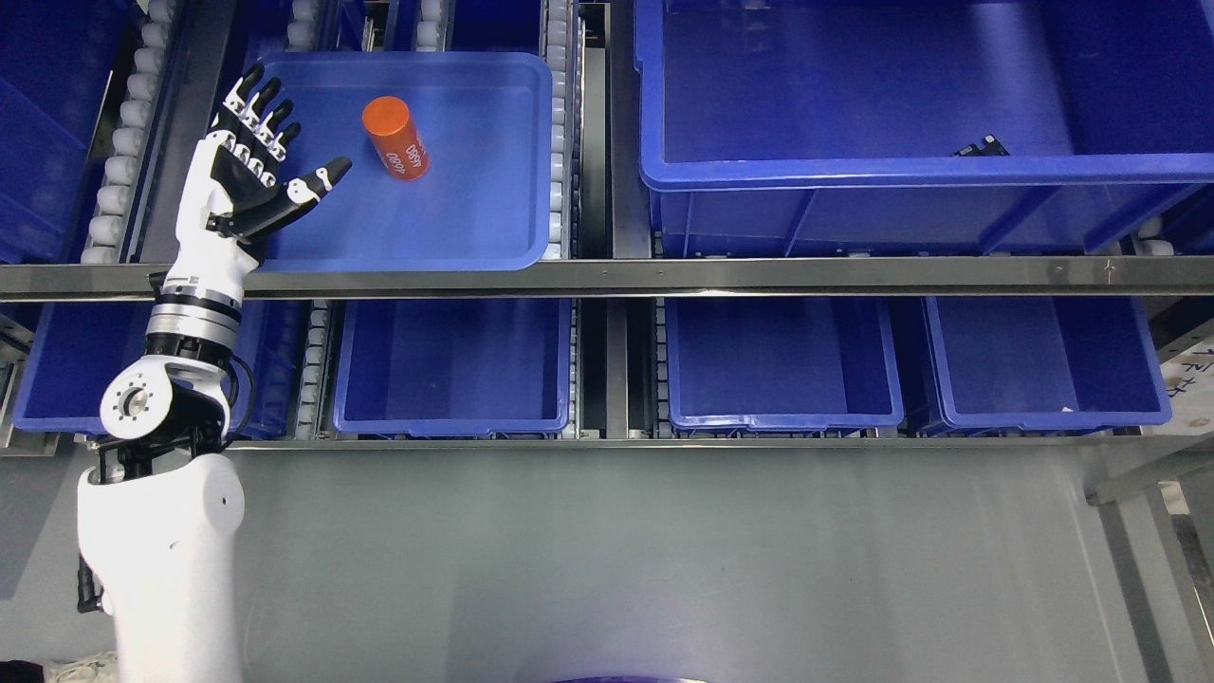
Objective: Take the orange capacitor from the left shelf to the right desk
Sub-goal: 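Reach the open left hand toward the orange capacitor in the blue tray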
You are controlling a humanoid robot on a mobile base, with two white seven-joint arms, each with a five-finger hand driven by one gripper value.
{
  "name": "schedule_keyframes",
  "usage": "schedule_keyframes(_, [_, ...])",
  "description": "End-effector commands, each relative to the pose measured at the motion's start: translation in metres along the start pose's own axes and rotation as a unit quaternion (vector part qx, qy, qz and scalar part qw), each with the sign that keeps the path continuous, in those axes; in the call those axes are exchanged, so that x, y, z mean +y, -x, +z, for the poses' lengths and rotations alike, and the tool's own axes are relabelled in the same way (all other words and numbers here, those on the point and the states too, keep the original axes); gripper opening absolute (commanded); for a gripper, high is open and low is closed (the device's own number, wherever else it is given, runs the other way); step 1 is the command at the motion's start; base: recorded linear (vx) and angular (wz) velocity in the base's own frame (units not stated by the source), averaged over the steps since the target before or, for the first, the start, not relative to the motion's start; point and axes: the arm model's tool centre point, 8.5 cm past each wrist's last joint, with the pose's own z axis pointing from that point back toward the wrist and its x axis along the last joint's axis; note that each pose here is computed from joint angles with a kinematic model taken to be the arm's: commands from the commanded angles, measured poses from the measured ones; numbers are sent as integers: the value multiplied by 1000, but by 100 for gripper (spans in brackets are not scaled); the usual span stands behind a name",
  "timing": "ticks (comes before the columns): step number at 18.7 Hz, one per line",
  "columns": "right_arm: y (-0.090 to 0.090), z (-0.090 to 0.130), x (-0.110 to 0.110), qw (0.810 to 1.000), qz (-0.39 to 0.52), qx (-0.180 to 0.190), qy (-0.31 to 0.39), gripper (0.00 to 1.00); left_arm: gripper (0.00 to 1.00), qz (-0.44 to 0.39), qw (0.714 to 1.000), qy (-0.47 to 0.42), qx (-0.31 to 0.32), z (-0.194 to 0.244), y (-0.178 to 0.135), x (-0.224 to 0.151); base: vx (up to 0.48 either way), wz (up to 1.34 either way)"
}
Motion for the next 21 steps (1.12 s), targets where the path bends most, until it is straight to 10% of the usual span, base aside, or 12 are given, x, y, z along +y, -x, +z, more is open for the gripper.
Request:
schedule_keyframes(1, [7, 0, -11, 1000, -3, 1, 9, 100, 100, -2, 1000, -2, 1, 1, 1, 3, 27, 0])
schedule_keyframes(21, [7, 0, -11, 1000, -3, 1, 9, 100, 100, -178, 974, 83, 108, 21, 10, 60, 20, -8])
